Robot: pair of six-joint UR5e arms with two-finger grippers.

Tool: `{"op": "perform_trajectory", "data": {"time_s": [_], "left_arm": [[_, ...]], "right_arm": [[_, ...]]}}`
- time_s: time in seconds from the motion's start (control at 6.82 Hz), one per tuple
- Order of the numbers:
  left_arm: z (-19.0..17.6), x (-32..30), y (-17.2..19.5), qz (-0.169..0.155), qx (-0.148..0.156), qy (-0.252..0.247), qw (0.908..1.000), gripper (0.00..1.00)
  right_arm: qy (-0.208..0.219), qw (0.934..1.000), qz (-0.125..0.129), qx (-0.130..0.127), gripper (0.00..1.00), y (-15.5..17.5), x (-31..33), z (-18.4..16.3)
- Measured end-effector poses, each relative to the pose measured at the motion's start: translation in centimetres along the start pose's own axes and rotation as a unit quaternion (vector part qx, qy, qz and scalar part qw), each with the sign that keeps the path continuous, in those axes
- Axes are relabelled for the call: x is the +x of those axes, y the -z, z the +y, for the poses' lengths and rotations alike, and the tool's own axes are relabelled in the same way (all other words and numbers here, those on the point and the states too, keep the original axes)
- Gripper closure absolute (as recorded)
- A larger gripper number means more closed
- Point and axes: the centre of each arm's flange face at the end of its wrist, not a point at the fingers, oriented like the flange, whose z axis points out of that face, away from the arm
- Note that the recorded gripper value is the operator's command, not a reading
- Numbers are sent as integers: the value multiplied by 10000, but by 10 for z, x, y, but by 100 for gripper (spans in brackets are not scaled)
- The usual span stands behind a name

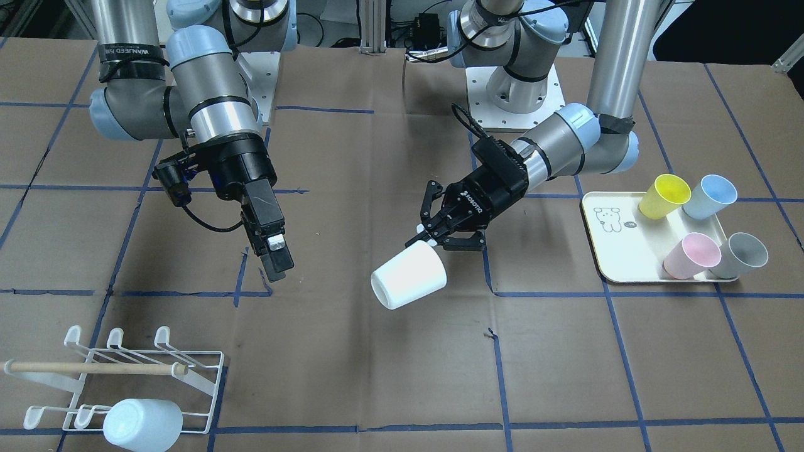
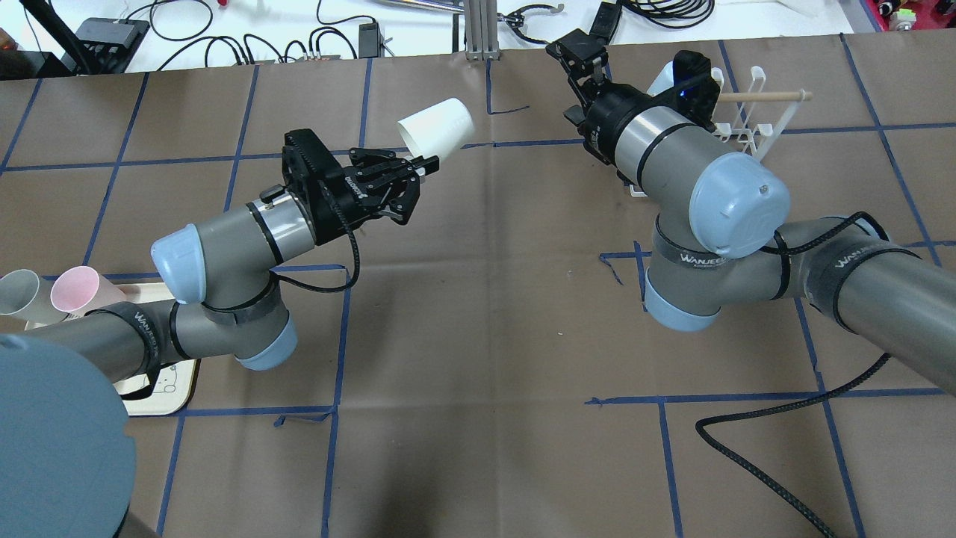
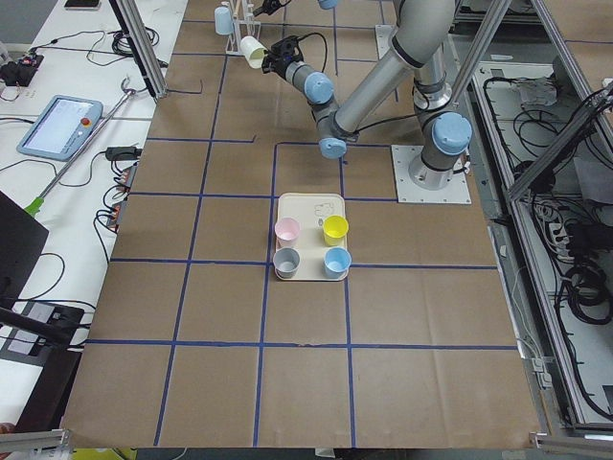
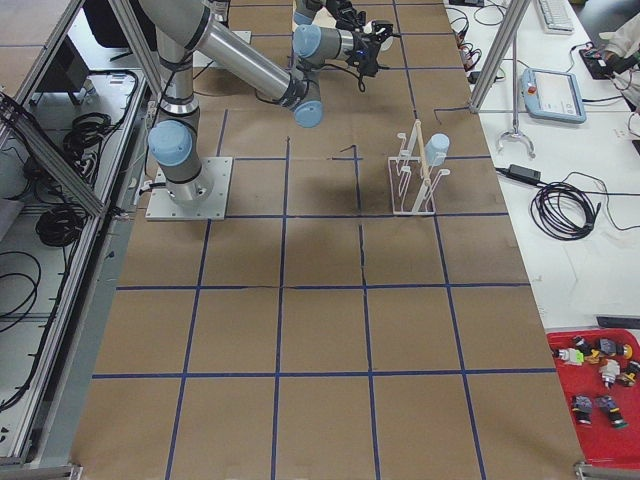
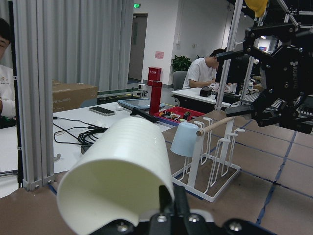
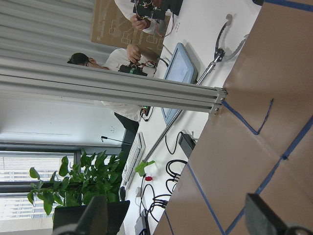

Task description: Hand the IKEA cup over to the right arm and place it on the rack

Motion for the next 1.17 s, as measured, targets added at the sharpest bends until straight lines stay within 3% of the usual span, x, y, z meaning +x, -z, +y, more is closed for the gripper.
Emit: {"op": "perform_trajectory", "data": {"time_s": [0.44,0.73,0.88,1.17], "left_arm": [[-2,16,-13,81,-45,48,9999,100],[-9,20,-12,74,-12,112,9999,100],[-10,21,-11,70,-4,147,9999,100],[-11,21,-12,57,-7,176,9998,100]], "right_arm": [[-261,9995,85,-151,1,-6,7,11],[-778,9959,398,-226,1,-15,25,17],[-864,9940,603,-300,1,-20,34,23],[-859,9923,764,-458,1,-25,34,39]]}}
